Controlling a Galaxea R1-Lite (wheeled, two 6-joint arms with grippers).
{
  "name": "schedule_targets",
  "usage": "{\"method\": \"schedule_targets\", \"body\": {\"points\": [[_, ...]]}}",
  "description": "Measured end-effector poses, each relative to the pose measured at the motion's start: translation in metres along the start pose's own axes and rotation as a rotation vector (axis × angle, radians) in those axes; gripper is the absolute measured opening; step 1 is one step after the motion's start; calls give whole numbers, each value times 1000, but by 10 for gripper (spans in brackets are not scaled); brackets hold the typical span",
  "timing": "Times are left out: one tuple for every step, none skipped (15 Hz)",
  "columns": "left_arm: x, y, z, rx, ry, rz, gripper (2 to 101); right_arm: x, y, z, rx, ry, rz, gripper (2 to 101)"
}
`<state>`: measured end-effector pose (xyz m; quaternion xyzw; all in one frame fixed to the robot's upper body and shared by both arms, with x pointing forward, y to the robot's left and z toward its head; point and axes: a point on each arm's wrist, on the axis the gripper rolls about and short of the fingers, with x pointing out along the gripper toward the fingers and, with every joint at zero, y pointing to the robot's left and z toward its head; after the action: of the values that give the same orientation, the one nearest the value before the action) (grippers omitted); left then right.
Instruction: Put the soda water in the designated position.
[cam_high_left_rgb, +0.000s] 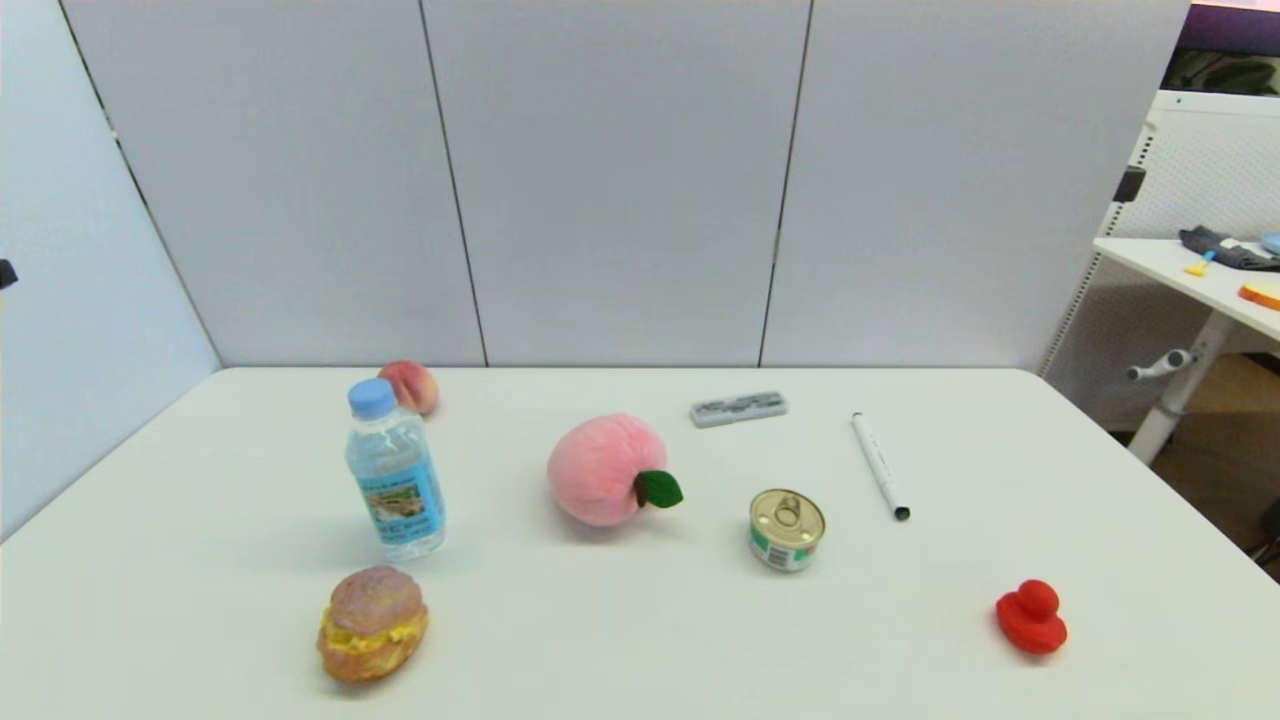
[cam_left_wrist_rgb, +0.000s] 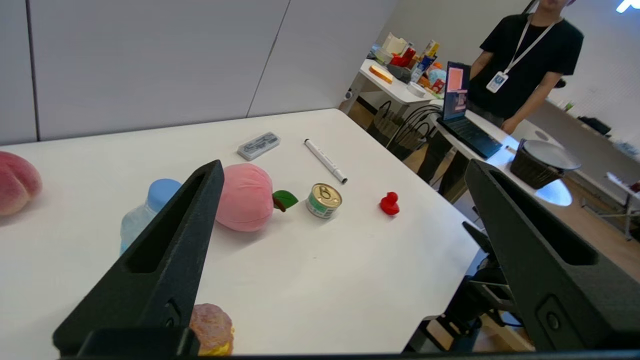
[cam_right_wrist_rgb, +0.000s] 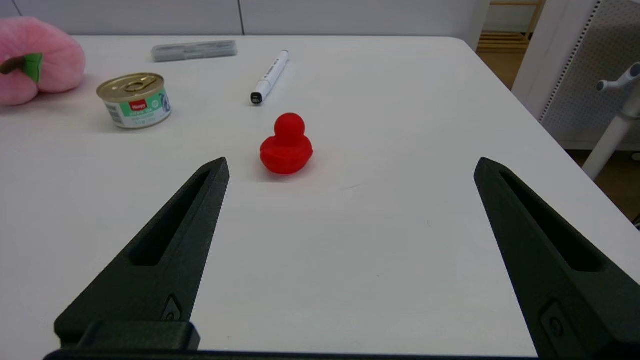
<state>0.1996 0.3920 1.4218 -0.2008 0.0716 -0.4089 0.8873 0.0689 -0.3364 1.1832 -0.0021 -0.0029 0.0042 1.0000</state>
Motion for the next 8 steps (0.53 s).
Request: {"method": "schedule_targets", "body": {"points": [[0,-2,4,-3,1,-1,974,0,0,0,0,0,0,971],[1,-4,10,-1,3,-6,975,0,0,0,0,0,0,971],[3,-6,16,-11,10,-21,975,0,0,0,0,0,0,971],[7,-9,23,-30,22,-43,976,0,0,0,0,0,0,971],[12,-13,32,-51,38,-76,977,0,0,0,0,0,0,971],[18,-18,41,-80,55,-115,977,0,0,0,0,0,0,971],[25,-23,50,-131,72,-153,977,0,0,0,0,0,0,971],[31,-27,56,-189,84,-178,977,0,0,0,0,0,0,971]]}}
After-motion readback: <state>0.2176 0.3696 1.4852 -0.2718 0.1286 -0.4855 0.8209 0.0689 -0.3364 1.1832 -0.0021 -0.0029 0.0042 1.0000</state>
